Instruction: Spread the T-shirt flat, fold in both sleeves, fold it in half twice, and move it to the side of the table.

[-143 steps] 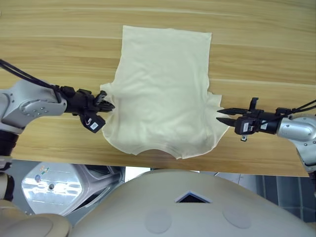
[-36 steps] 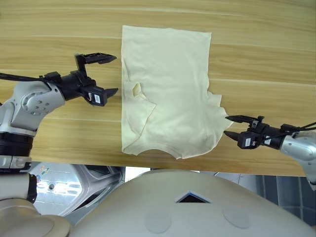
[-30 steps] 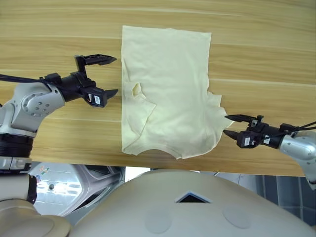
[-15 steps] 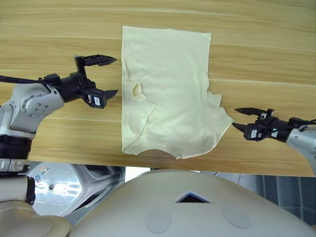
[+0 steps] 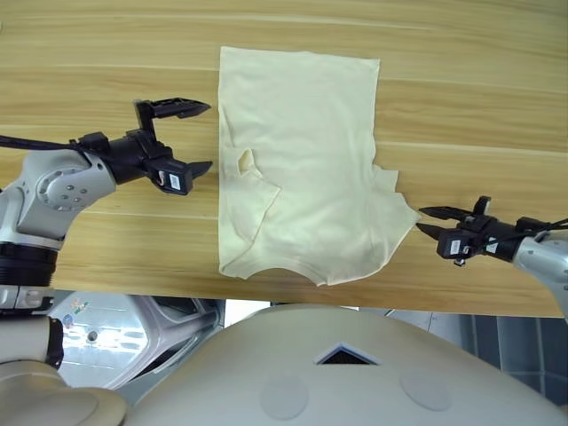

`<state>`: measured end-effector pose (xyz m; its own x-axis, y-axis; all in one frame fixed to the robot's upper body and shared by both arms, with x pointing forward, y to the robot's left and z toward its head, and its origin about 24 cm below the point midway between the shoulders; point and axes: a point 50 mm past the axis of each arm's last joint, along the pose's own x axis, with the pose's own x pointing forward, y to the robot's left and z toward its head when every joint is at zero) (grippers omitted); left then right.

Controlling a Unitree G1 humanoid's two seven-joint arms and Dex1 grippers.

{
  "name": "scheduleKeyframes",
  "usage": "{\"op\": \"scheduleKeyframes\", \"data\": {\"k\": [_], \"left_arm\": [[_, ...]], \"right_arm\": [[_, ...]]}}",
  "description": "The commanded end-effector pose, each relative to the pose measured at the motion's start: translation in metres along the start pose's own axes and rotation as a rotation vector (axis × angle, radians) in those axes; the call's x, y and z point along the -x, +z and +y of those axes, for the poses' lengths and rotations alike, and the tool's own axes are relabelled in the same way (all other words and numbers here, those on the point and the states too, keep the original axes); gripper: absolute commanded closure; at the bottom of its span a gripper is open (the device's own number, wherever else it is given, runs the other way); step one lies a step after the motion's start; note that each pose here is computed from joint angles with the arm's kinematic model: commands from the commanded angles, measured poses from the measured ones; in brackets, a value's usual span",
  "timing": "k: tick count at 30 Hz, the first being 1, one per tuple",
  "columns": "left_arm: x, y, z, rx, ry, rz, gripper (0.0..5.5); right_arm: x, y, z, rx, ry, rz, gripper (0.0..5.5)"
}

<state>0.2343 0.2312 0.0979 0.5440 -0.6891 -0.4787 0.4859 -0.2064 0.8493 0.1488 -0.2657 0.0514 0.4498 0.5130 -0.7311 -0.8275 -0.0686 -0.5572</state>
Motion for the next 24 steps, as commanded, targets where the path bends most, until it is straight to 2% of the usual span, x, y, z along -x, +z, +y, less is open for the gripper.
{"op": "scheduleKeyframes", "data": {"k": [1,5,11,18,24], "left_arm": [[0.003,-0.001,0.002,0.004,0.012,0.007,0.1],[0.002,0.0,0.002,0.004,0.015,0.001,0.1],[0.001,-0.002,0.003,0.003,0.019,0.004,0.1],[-0.002,-0.001,0.002,0.006,0.016,-0.001,0.1],[-0.003,0.0,-0.002,0.016,0.011,-0.007,0.1]], "right_arm": [[-0.005,0.0,0.005,-0.016,0.026,0.001,4.74],[-0.006,-0.001,0.004,-0.022,0.013,0.001,5.46],[-0.005,0.001,-0.001,-0.021,-0.019,-0.017,5.46],[0.028,0.005,-0.022,-0.015,-0.135,-0.033,5.46],[0.022,0.013,-0.027,0.016,-0.118,-0.064,5.46]]}}
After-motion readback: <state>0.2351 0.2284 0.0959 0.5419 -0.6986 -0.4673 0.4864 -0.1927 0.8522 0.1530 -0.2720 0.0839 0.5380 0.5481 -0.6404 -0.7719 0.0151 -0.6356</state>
